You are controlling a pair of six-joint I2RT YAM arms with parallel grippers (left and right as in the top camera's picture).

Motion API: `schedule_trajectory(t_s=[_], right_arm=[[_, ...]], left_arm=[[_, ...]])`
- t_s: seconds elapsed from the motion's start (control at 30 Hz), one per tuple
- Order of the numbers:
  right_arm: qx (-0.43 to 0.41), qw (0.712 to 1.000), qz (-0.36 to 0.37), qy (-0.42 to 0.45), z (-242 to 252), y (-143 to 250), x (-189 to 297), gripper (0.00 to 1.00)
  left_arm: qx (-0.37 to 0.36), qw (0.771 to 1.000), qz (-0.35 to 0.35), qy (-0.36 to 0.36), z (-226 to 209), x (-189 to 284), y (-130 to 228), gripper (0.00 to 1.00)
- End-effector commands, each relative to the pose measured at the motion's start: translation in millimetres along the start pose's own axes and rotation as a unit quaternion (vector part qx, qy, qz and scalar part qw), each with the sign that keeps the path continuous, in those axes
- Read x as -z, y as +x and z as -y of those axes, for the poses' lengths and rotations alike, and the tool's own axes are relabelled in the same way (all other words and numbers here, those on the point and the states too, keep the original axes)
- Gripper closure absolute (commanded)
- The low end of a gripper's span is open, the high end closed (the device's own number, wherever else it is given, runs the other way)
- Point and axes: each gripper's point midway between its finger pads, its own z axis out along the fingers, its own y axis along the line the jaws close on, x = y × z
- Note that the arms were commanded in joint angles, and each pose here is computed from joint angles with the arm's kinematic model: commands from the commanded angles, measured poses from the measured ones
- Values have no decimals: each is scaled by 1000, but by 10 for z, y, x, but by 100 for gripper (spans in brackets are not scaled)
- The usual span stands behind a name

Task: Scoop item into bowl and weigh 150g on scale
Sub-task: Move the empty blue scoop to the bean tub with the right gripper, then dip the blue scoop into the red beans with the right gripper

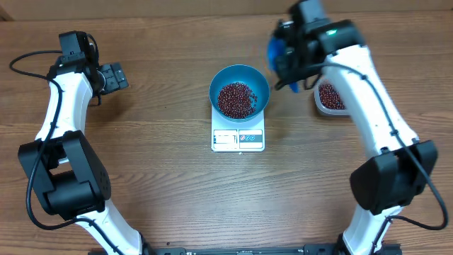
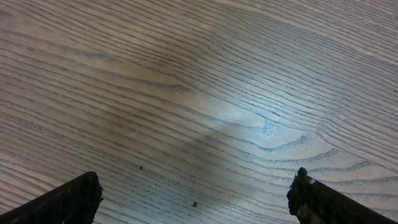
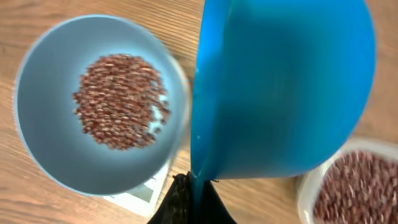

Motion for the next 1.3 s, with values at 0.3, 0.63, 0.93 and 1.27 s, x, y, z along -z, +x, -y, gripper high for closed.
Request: schedule_trajectory(t_s=[0.3, 0.63, 0.93, 1.27], right_arm=[[-136, 972, -120, 152, 1276, 858, 501, 96], [-96, 933, -196, 285, 1733, 1259, 325, 96], [-52, 927, -190, 319, 1849, 1246, 99, 96], [-19, 929, -191, 317, 1876, 1225, 21, 96]], left_arm=[[-3, 1000, 7, -5, -3, 20, -45, 0], [-3, 1000, 7, -5, -3, 20, -45, 0], [-3, 1000, 7, -5, -3, 20, -45, 0], [-3, 1000, 7, -5, -3, 20, -45, 0]])
